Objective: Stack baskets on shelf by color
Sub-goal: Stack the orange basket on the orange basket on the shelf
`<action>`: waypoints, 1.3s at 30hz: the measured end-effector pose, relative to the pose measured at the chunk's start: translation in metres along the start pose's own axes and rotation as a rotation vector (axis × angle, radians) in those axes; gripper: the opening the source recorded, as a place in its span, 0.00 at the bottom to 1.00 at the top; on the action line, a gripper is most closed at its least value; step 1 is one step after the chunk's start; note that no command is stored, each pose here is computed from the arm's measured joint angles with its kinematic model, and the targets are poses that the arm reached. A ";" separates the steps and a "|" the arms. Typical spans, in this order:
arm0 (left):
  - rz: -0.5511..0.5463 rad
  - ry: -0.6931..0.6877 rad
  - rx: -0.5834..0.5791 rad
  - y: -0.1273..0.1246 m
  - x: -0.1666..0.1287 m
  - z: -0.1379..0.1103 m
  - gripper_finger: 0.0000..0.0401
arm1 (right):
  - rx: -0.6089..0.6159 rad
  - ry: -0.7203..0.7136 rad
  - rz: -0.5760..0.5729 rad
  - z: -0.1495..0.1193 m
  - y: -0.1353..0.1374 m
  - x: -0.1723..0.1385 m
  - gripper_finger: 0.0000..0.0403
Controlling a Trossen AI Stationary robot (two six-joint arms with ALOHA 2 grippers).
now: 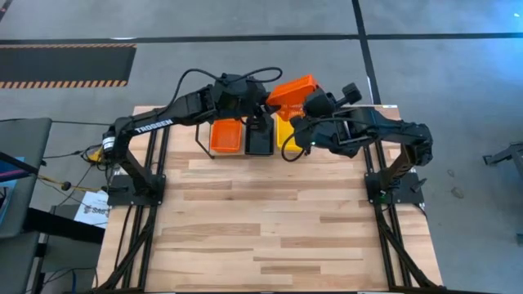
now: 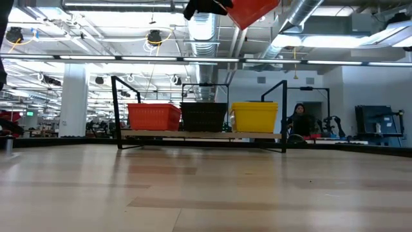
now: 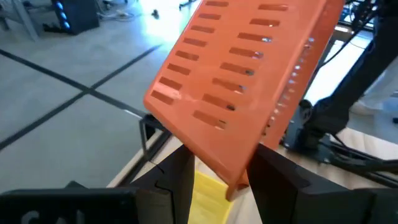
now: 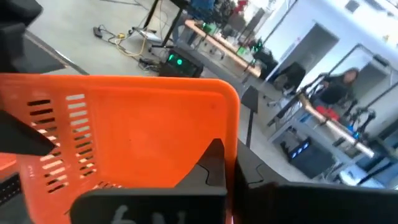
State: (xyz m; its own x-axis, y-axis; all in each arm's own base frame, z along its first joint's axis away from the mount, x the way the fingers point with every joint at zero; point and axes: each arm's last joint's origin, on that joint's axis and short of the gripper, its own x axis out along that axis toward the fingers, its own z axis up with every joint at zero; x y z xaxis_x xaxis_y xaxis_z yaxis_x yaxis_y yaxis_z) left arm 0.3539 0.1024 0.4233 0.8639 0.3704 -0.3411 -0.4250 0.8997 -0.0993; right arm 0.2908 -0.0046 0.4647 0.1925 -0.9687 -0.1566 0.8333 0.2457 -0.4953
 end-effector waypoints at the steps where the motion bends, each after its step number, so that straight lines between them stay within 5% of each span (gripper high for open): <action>1: -0.001 0.000 -0.003 0.000 0.002 -0.001 0.32 | 0.007 0.002 0.004 -0.001 0.000 -0.001 0.01; 6: -0.031 -0.005 0.015 -0.001 0.009 -0.002 0.28 | -0.022 0.005 0.010 -0.005 -0.001 -0.005 0.01; 11: -0.049 -0.004 0.041 -0.001 0.010 -0.002 0.04 | -0.029 -0.005 0.027 -0.006 0.000 -0.011 0.01; 20: -0.018 -0.006 0.074 -0.001 0.010 -0.002 0.00 | -0.029 0.019 0.094 -0.006 -0.002 -0.014 0.07; 26: 0.020 0.000 0.068 0.003 0.010 -0.003 0.00 | 0.006 0.098 0.269 -0.007 -0.014 -0.017 0.22; 34: 0.019 -0.010 0.076 0.003 0.010 -0.001 0.00 | 0.032 0.087 0.300 -0.006 -0.026 -0.022 0.53; 39: 0.008 -0.012 0.072 0.005 0.010 0.000 0.00 | 0.082 0.058 0.290 -0.004 -0.051 -0.025 0.63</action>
State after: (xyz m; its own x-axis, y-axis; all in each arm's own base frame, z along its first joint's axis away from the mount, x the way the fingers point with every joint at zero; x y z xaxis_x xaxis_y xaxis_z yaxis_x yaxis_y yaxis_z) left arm 0.3598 0.1109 0.4195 0.8640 0.3795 -0.3308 -0.4114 0.9110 -0.0295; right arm 0.2410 0.0072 0.4907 0.4005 -0.8543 -0.3313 0.7872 0.5058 -0.3528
